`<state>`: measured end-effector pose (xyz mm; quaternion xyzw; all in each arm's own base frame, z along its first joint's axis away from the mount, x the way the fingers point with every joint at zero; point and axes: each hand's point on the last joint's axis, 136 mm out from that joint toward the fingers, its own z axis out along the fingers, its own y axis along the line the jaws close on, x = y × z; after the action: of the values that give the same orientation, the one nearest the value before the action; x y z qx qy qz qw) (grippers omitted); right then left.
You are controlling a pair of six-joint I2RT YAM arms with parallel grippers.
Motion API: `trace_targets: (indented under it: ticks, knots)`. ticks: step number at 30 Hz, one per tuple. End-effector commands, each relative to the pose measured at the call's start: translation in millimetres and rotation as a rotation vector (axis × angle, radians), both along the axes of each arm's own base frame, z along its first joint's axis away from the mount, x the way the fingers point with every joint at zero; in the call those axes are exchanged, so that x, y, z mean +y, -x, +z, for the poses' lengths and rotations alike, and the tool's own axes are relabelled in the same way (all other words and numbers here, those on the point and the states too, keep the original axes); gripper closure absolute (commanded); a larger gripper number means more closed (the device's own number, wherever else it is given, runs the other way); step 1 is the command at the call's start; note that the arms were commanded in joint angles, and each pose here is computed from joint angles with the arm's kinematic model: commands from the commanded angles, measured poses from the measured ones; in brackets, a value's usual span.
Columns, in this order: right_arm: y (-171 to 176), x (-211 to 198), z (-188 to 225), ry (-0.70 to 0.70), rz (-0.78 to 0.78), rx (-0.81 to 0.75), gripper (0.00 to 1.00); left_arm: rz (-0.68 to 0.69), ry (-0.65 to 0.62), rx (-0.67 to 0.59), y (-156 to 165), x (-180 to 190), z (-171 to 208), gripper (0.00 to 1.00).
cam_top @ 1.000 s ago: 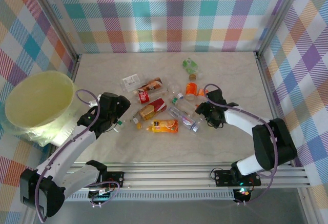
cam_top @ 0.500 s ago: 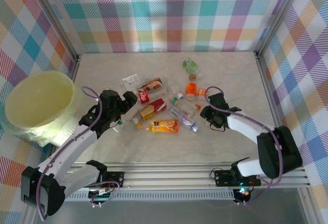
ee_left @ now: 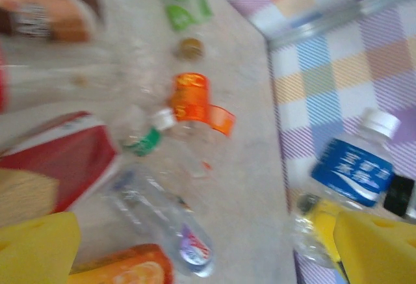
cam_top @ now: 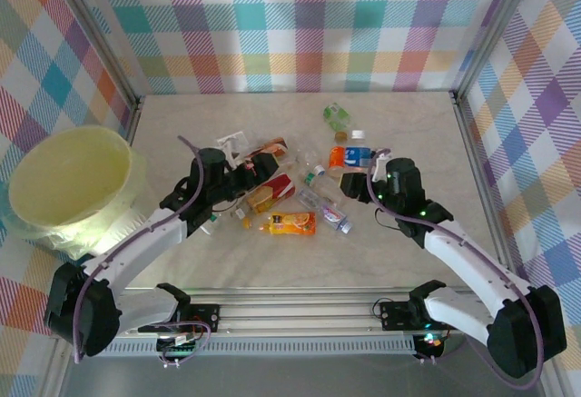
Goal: Put the plastic bottles in the bin
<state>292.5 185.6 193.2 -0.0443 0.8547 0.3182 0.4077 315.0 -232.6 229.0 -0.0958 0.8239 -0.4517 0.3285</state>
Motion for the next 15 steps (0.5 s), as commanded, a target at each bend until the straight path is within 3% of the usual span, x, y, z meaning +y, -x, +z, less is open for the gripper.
trace_targets:
  ticks: [1,8,15]
  knots:
    - [17.2,42.5,41.1,-0.113,0.269,-0.111,0.48,-0.213,0.092,-0.189,11.4,-42.2,59.4,0.0]
    - [41.6,72.6,62.8,-0.21,0.474,-0.168,0.48,-0.367,0.082,-0.237,20.2,-88.1,73.5,0.0]
    - [52.7,87.7,74.9,-0.256,0.567,-0.159,0.47,-0.469,0.069,-0.262,26.6,-120.8,78.3,0.0]
